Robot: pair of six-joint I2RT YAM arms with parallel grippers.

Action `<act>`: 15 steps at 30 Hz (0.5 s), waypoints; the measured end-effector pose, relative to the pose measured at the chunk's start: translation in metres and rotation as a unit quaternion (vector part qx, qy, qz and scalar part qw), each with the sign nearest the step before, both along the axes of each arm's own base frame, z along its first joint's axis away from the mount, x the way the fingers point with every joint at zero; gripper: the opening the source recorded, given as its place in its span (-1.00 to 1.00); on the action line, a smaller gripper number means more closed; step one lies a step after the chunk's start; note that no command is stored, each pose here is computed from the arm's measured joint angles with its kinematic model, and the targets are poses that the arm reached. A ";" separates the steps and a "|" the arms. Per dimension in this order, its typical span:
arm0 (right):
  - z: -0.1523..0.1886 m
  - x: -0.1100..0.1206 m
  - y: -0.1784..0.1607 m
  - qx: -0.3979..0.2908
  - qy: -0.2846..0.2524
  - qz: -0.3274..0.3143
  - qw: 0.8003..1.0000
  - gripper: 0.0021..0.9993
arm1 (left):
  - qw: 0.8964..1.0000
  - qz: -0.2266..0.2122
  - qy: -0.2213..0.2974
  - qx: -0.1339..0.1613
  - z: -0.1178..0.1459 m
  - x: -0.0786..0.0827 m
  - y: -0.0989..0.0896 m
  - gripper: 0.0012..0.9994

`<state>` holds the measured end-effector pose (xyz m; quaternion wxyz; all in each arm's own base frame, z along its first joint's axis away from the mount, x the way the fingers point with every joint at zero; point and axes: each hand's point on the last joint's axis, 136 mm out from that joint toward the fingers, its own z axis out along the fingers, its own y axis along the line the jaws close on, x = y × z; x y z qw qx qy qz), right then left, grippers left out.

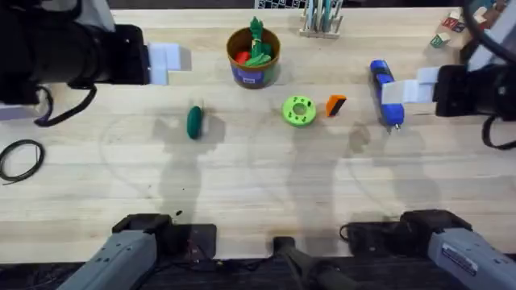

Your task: Pick up the gripper from the table and insert it into the empty holder that is missing its gripper. Then pick up a screw, insert it into the mounting hole, and use the screwdriver to tighten it. Finally, clean up the table by picking up the vegetable and placing it into the bucket.

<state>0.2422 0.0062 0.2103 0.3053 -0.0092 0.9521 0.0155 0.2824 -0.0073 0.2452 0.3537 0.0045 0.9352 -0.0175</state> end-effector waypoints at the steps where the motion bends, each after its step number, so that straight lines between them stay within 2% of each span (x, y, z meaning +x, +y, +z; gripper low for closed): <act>1: -0.004 0.000 0.000 0.000 0.009 0.000 1.000 0.98 | 1.000 0.000 0.009 -0.001 -0.004 0.001 0.000 0.97; 5: -0.009 0.002 0.000 0.000 0.021 0.000 1.000 0.98 | 0.999 0.002 0.033 -0.003 -0.016 0.004 0.000 0.97; 11: -0.009 0.002 0.000 0.000 0.020 0.000 1.000 0.98 | 0.999 0.002 0.054 -0.003 -0.024 0.001 -0.001 0.97; 15: -0.008 0.003 0.000 0.000 0.019 0.000 1.000 0.98 | 0.996 0.002 0.095 -0.003 -0.035 -0.016 0.000 0.97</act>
